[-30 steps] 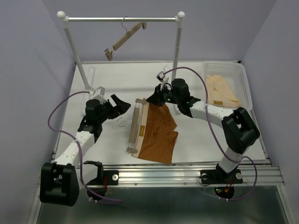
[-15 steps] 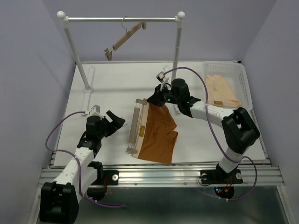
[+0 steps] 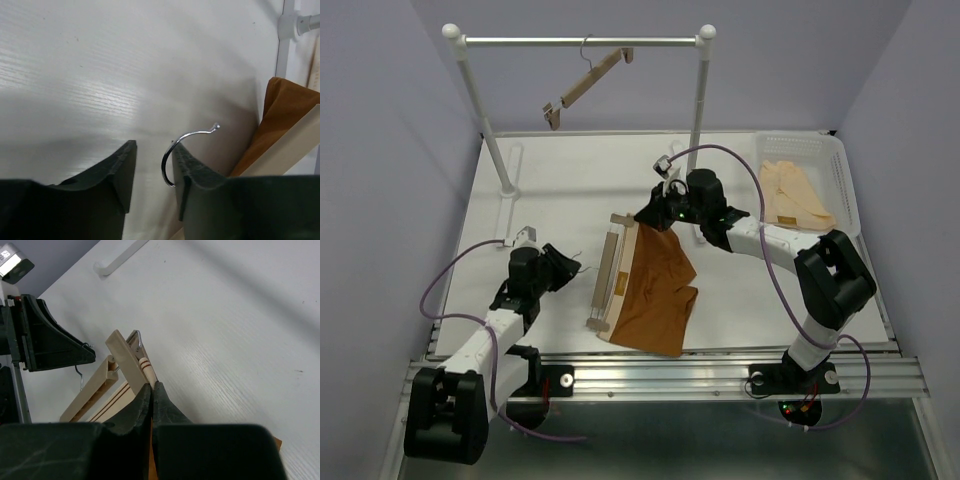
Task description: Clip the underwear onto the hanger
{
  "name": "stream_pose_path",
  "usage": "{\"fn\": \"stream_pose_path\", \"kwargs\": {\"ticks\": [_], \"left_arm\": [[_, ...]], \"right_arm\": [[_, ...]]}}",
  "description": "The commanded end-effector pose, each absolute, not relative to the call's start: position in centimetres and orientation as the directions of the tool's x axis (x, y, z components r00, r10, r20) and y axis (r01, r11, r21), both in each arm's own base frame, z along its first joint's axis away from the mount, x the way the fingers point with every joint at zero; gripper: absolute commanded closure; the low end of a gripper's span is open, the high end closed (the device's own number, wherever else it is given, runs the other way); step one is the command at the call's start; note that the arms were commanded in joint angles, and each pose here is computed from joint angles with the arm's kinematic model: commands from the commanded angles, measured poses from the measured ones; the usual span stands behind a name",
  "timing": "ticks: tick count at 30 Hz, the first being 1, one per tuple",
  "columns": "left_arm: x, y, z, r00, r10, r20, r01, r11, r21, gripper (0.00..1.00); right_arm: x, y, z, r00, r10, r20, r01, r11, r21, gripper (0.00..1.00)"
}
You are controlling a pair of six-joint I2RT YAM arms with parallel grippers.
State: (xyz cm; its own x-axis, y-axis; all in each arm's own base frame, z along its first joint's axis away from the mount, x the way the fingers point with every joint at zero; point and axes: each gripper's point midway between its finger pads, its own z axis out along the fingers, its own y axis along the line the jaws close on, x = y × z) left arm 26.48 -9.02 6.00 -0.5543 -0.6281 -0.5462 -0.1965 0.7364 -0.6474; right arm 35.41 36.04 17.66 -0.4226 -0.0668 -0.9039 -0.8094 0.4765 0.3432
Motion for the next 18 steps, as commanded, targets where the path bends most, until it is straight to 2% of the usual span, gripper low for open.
{"fn": "stream_pose_path", "kwargs": {"ticks": [1, 5, 12, 13, 14, 18], "left_arm": [[28.9, -9.0, 8.8, -0.502, -0.598, -0.625, -0.115, 0.762, -0.637, 0.60], [29.0, -9.4, 8.9, -0.515, -0.585, -0.627, -0.093, 0.765, -0.637, 1.00], [28.7, -9.8, 11.4, -0.478, -0.582, -0.658, -0.017, 0.755, -0.656, 1.00], [28.6, -9.8, 11.8, -0.469, -0.584, -0.662, -0.009, 0.753, -0.658, 1.00], [28.5, -9.7, 12.3, -0.458, -0.588, -0.666, -0.001, 0.750, -0.661, 1.00], [28.1, -9.6, 15.6, -0.390, -0.610, -0.690, 0.035, 0.739, -0.673, 1.00]], "right_arm": [[35.5, 36.3, 22.3, -0.327, -0.017, -0.945, -0.853, 0.435, 0.287, 0.99], [35.5, 36.3, 22.2, -0.331, -0.024, -0.943, -0.852, 0.436, 0.288, 0.99], [36.2, 36.7, 21.3, -0.349, -0.051, -0.936, -0.849, 0.439, 0.293, 0.99], [36.4, 36.9, 21.0, -0.353, -0.064, -0.933, -0.850, 0.439, 0.292, 0.98], [36.7, 37.0, 20.8, -0.357, -0.075, -0.931, -0.848, 0.445, 0.289, 0.93], [38.5, 38.0, 19.0, -0.428, -0.115, -0.896, -0.817, 0.473, 0.329, 0.92]]}}
